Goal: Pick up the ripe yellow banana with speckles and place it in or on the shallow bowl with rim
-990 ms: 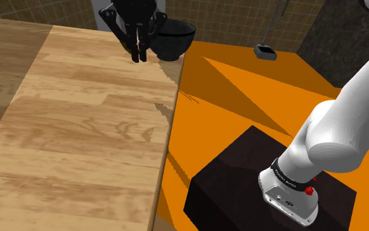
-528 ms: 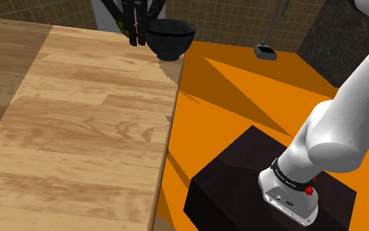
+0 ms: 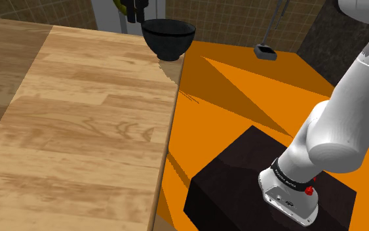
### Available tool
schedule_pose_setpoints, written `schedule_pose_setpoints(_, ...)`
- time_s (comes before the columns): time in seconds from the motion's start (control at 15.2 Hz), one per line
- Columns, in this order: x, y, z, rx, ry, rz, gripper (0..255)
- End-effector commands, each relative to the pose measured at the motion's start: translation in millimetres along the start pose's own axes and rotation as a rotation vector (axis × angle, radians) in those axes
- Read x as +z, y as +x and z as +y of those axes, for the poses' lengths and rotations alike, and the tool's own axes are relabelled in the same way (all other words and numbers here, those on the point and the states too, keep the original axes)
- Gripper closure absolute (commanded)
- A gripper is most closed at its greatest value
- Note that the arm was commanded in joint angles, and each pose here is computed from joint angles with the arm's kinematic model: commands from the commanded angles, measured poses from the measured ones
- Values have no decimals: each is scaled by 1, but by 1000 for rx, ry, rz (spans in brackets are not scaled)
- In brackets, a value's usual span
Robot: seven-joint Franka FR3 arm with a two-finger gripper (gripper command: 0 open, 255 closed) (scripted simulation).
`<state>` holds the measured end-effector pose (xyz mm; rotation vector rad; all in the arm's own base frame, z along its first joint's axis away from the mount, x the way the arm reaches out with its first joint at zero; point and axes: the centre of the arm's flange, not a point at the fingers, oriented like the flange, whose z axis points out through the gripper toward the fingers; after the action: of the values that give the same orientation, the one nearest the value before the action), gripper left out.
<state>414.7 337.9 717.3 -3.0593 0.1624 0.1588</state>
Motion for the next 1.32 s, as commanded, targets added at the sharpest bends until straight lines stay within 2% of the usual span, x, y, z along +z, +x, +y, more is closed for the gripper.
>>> schedule_pose_setpoints(0.0, -11, -1, -2, 0, 0, 0, 255)
schedule_pose_setpoints(0.2, -22, -2, -2, 0, 0, 0, 255)
schedule_pose_setpoints(1.19, -44, 106, 168, 0, 0, 0, 255)
schedule_pose_setpoints(1.25, -39, 107, 168, 0, 0, 0, 255)
